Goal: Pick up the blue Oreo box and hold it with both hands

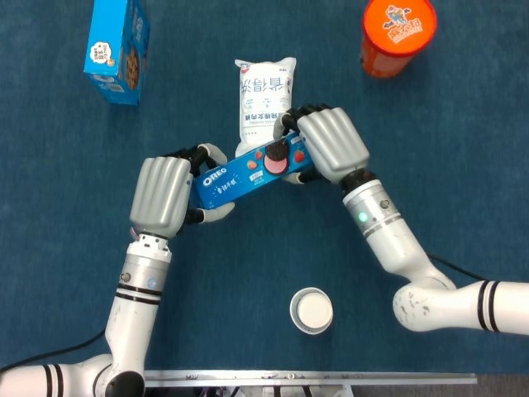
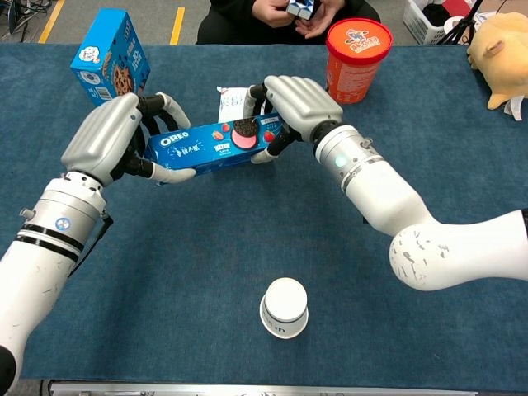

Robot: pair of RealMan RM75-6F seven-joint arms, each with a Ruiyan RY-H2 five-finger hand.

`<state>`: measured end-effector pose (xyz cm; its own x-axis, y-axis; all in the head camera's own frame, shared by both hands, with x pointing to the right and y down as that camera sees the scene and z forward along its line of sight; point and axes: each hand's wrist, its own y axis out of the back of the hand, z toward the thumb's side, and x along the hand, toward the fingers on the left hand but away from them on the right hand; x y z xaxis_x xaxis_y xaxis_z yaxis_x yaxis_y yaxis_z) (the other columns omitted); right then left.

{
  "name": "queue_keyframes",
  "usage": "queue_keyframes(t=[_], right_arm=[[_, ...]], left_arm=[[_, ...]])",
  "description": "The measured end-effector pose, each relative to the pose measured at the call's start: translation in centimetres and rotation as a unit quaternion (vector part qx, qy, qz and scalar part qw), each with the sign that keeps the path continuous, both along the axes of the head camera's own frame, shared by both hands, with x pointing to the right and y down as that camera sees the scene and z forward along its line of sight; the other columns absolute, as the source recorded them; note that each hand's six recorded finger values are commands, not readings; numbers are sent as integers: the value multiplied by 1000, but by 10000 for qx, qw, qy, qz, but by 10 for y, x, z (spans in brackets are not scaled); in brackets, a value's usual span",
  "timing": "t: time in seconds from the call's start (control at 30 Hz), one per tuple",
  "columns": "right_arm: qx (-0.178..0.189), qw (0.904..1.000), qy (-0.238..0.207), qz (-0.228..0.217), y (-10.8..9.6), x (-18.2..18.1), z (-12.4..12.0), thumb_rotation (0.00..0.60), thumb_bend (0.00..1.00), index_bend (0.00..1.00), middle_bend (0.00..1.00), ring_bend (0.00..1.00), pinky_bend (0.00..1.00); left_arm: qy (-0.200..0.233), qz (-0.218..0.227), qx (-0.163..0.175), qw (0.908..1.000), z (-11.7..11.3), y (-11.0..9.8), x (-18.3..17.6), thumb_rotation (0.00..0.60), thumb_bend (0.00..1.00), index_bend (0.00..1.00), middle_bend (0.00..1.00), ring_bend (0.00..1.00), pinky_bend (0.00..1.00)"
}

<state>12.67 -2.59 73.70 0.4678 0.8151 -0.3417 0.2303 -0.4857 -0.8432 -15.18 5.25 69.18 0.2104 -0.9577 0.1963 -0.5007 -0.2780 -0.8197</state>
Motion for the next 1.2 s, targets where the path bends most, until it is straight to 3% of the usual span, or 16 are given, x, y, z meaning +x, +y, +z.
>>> queue_keyframes(t=[0.13,0.33,0.53,1.2], right_arm=[[-43,10000,-33,-7,-1,1,0,600,32,427,410,342,382],[-242,9997,-70,-3,-2,5,2,600,12,231,241,255,382],[-264,9996,-92,1,-4,7,1,600,0,96,100,184,384],[-636,9964,-554,29,-10,21,-17,600,0,71,70,150,378]], left_arm=[[29,-4,39,10000,-1,1,0,600,22,710,813,692,821],[66,-10,55,10000,-1,1,0,600,22,711,815,693,821],[95,9,40,9999,-1,2,0,600,22,711,815,693,821],[34,-146,11,9999,1,0,-11,600,22,713,816,693,821]])
